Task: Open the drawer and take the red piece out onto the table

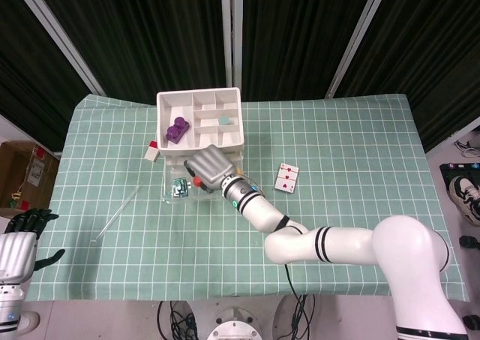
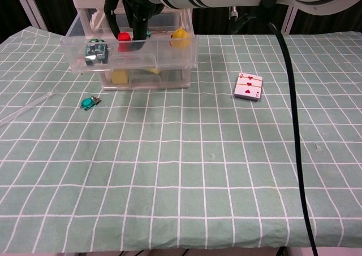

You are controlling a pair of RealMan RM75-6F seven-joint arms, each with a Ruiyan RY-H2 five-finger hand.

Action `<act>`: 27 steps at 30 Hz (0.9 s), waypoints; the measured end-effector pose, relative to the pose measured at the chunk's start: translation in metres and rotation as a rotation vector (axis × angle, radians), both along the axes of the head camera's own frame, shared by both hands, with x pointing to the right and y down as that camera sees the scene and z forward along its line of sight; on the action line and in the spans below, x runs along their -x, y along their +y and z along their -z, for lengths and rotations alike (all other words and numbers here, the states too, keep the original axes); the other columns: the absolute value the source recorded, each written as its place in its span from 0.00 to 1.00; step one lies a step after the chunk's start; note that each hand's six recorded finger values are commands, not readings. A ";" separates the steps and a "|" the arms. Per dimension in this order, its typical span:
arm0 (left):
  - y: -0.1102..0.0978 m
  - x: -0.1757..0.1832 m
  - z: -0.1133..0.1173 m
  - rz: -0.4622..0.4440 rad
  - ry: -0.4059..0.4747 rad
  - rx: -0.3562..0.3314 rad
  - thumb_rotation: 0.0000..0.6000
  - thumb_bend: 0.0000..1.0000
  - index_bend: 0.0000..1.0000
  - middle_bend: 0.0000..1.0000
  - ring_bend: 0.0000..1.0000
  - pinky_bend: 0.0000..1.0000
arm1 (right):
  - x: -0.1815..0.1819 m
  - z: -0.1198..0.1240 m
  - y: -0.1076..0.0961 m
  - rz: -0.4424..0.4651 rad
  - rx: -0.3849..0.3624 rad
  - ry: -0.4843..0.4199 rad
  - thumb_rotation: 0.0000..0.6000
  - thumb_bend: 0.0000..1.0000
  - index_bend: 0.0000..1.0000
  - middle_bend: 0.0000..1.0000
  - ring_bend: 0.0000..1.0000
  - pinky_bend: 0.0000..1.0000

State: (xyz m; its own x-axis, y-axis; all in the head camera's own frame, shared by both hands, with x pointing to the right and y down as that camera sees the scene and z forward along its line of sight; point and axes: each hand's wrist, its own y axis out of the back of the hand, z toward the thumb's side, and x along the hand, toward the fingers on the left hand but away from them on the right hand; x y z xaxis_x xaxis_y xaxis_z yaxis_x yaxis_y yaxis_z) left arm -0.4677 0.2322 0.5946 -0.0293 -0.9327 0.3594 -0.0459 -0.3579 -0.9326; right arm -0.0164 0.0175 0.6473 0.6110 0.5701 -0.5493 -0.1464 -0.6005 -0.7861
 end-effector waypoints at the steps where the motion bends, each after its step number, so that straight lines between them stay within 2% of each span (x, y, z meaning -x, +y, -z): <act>1: 0.000 0.000 0.000 0.000 0.000 0.000 1.00 0.00 0.29 0.22 0.16 0.20 | 0.000 0.000 0.000 -0.001 0.001 -0.001 1.00 0.32 0.59 0.96 1.00 1.00; 5: 0.000 0.000 -0.001 -0.001 0.001 0.000 1.00 0.00 0.29 0.22 0.16 0.20 | 0.000 0.002 -0.001 -0.009 -0.003 -0.013 1.00 0.37 0.66 0.96 1.00 1.00; 9: -0.001 0.000 0.000 -0.006 0.001 0.001 1.00 0.00 0.29 0.22 0.16 0.20 | -0.004 0.012 -0.003 -0.029 -0.011 -0.045 1.00 0.37 0.69 0.96 1.00 1.00; 17: -0.008 -0.006 0.004 -0.036 0.004 -0.014 1.00 0.00 0.29 0.22 0.16 0.20 | -0.047 0.053 -0.002 -0.110 -0.054 -0.186 1.00 0.37 0.69 0.96 1.00 1.00; 23: -0.011 -0.013 0.003 -0.051 0.012 -0.018 1.00 0.00 0.29 0.22 0.16 0.20 | -0.112 0.062 0.021 -0.159 -0.060 -0.258 1.00 0.37 0.69 0.96 1.00 1.00; 27: -0.014 -0.018 0.002 -0.063 0.015 -0.022 1.00 0.00 0.29 0.22 0.16 0.20 | -0.158 0.055 0.048 -0.187 -0.015 -0.294 1.00 0.38 0.69 0.96 1.00 1.00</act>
State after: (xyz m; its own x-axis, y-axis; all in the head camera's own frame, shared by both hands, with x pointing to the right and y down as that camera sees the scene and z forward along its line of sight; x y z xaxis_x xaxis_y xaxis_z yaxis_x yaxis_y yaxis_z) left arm -0.4500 0.2183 0.5925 0.0346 -0.9404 0.3384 -0.0377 -0.3395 -0.9398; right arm 0.1411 0.0656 0.5926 0.6256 0.6939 -0.3566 0.1991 -0.5840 -0.7870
